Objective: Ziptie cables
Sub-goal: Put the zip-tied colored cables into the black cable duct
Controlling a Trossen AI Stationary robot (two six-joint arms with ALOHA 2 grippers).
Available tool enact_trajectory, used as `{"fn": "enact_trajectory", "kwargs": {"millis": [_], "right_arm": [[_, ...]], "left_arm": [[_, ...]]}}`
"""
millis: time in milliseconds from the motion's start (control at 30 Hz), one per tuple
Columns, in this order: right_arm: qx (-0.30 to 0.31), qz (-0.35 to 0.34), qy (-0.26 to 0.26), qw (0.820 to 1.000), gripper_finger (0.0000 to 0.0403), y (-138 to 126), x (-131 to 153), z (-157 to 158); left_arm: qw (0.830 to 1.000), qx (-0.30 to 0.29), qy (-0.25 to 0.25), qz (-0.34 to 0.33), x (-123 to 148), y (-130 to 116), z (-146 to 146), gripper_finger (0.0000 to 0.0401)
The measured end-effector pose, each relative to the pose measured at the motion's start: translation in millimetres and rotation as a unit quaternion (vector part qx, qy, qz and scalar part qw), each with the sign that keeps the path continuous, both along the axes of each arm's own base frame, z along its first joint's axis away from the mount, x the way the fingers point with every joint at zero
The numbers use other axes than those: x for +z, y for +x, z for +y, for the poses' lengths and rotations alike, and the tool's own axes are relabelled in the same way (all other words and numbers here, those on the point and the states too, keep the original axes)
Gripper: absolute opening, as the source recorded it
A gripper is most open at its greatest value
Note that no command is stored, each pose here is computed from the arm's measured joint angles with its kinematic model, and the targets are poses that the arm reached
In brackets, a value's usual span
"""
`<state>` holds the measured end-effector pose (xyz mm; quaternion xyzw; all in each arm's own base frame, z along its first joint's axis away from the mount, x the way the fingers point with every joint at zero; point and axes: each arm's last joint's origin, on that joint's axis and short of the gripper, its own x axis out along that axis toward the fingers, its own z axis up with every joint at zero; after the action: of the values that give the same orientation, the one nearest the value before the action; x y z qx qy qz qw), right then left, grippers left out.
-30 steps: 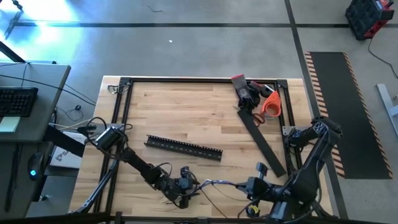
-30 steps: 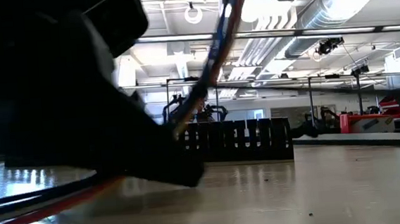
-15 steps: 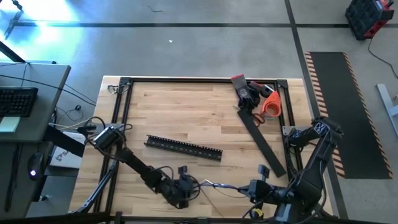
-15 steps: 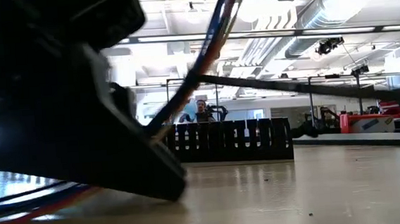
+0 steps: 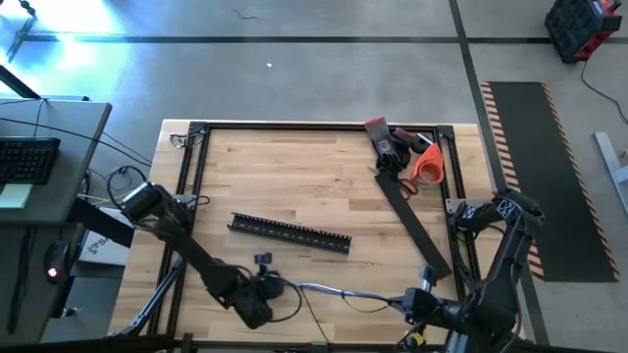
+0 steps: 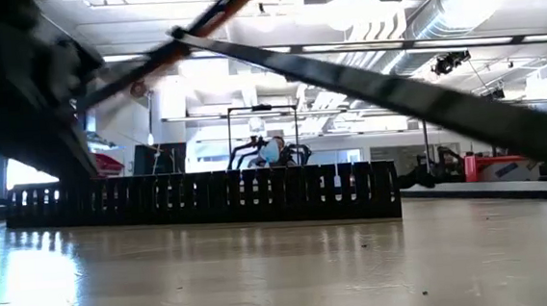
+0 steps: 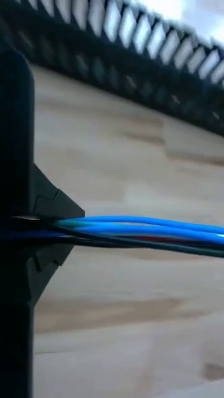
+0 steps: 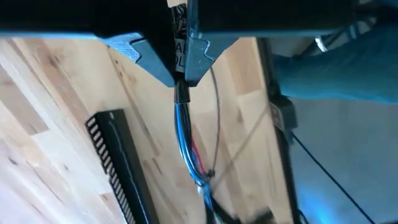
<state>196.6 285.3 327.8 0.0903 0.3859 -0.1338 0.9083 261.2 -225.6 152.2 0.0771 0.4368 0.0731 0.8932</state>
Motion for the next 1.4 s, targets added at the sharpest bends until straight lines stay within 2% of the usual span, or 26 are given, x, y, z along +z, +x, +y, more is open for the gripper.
{"fn": "enact_trajectory", "kwargs": {"millis": [167, 300, 500, 700, 867, 1033, 1133, 1400], "right_arm": [[-0.004, 0.037, -0.031, 0.999, 0.0002, 21.2, -17.7, -2.6], [-0.006, 0.059, -0.068, 0.996, 0.0002, 42.0, -29.8, -11.2], [-0.012, 0.095, -0.12, 0.988, 0.0002, 77.8, -45.2, -34.1], [-0.003, 0.162, -0.143, 0.976, 0.0002, 112.8, -60.9, -65.8], [-0.004, 0.199, -0.159, 0.967, 0.0002, 129.5, -68.1, -88.6], [-0.003, 0.215, -0.159, 0.964, 0.0002, 145.2, -75.6, -105.0], [-0.005, 0.222, -0.158, 0.962, 0.0002, 149.9, -76.2, -113.4], [-0.008, 0.235, -0.157, 0.959, 0.0002, 155.6, -77.9, -125.1]], "left_arm": [[0.998, 0.008, 0.031, 0.06, 37.5, -25.2, 14.5, 0.0], [0.991, 0.026, 0.067, 0.109, 57.2, -44.4, 34.6, 0.0], [0.969, 0.06, 0.151, 0.184, 71.4, -62.3, 65.1, 0.0], [0.933, 0.027, 0.222, 0.283, 50.0, -68.9, 93.1, 0.0], [0.907, 0.009, 0.226, 0.356, 18.8, -76.0, 118.4, 0.0], [0.891, 0.009, 0.231, 0.391, -2.0, -83.5, 138.1, 0.0], [0.886, 0.013, 0.228, 0.403, -8.0, -85.2, 145.6, 0.0], [0.888, 0.027, 0.226, 0.399, -7.1, -82.5, 149.1, 0.0]]}}
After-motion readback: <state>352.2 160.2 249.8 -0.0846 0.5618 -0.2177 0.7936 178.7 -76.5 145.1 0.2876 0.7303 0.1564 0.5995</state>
